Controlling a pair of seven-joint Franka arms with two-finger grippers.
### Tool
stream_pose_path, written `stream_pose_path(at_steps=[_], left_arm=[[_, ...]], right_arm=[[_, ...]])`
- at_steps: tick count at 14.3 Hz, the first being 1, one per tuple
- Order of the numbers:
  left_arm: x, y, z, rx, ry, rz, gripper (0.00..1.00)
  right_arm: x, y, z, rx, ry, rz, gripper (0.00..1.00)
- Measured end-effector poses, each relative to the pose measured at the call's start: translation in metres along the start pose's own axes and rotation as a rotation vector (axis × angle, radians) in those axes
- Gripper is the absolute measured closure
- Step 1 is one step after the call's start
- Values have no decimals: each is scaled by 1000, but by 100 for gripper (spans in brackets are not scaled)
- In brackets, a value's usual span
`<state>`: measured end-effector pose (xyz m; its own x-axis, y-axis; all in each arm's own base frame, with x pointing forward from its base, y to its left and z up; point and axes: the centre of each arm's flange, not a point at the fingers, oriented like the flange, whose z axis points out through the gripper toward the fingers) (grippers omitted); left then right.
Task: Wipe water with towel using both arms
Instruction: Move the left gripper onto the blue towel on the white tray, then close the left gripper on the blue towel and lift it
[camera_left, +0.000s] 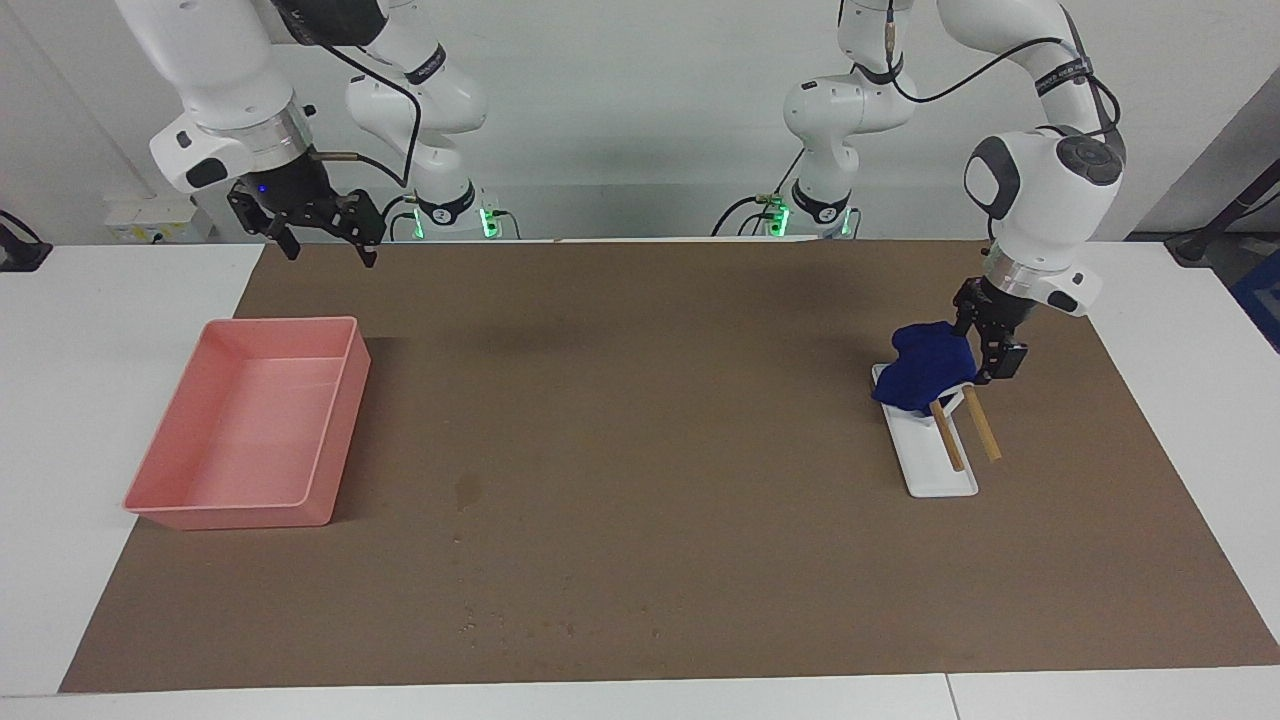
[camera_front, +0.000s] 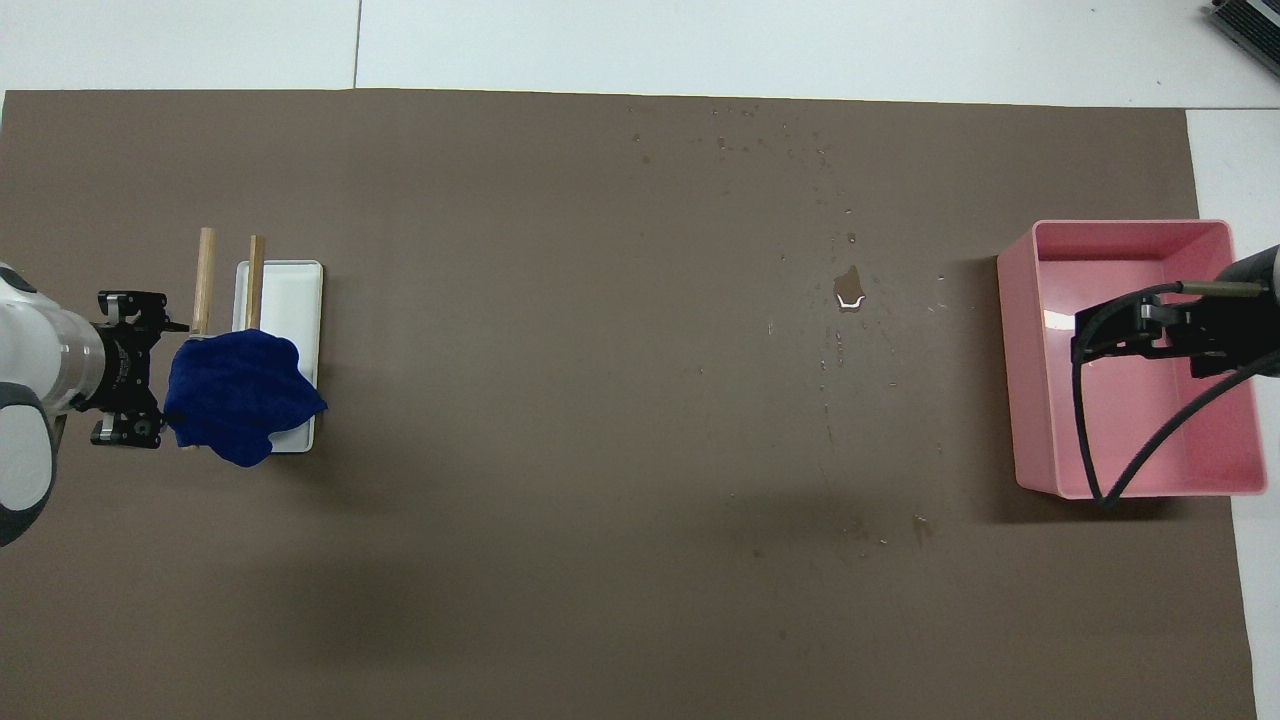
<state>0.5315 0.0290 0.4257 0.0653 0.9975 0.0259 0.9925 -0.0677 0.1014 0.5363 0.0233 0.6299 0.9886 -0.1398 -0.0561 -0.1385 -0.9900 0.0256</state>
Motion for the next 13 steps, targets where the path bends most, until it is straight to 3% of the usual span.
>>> stream_pose_path(at_steps=[3, 5, 6, 9, 10, 13], left_arm=[[-1, 0, 1, 2, 0, 1, 17], [-2, 1, -1, -3, 0, 4, 39], [-2, 1, -1, -4, 0, 4, 39], [-2, 2, -3, -10, 1, 5, 73], [-2, 2, -3, -10, 1, 5, 77], [-3, 4, -4, -3, 0, 7, 78]], right_arm=[[0, 0, 0, 0, -1, 0, 0], [0, 0, 0, 0, -1, 0, 0], [0, 0, 0, 0, -1, 0, 0], [0, 0, 2, -1, -4, 0, 0], [0, 0, 2, -1, -5, 0, 0], [0, 0, 3, -1, -6, 0, 0]])
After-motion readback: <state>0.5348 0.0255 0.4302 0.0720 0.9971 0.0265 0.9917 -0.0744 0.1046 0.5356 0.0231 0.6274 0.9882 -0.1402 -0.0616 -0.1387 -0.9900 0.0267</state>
